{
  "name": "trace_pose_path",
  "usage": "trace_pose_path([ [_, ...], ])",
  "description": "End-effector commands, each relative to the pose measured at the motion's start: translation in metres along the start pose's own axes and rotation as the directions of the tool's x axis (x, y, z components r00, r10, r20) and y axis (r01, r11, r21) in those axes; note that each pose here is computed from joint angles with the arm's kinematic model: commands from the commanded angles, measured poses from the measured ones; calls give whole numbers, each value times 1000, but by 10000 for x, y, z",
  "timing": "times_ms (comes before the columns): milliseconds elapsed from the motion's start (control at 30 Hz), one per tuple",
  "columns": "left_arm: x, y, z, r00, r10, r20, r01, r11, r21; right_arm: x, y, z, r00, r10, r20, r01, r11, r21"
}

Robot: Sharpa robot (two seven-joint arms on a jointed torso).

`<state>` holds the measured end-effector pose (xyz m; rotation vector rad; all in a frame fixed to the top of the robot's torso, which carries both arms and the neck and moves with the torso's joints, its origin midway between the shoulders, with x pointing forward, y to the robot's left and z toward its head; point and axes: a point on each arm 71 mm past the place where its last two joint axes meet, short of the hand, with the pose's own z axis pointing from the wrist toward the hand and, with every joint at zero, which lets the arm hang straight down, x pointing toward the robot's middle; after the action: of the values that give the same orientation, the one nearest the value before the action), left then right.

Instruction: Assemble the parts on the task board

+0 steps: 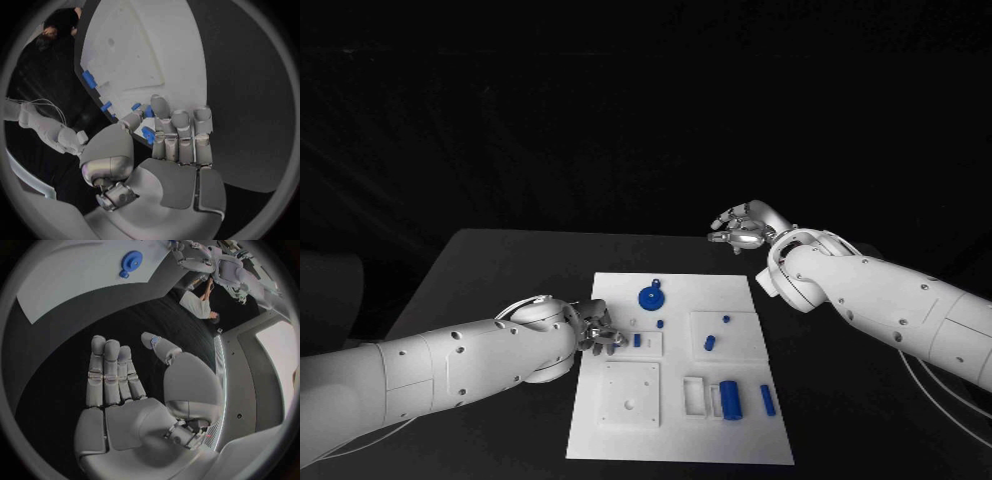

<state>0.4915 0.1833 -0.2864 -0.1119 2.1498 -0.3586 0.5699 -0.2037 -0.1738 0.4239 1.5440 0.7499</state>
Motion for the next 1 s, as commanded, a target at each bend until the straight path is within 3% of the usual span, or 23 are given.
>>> trace_pose_path([
  [33, 21, 26, 3, 1000, 1, -6, -1, 1000, -11, 9, 8, -1, 1000, -8, -11, 8, 1000, -9],
  [767, -9, 18, 2, 1000, -10, 15, 10, 1000, -3, 13, 7, -2, 1000, -8, -13, 8, 1000, -8],
  [933, -33, 31, -19, 999, -32, 22, 32, 999, -1, 7, 0, -3, 1000, -8, -11, 8, 1000, -7],
  [1000, -90, 16, -24, 997, -59, 43, 59, 998, -1, 8, -2, -3, 1000, -8, -11, 8, 1000, -7],
])
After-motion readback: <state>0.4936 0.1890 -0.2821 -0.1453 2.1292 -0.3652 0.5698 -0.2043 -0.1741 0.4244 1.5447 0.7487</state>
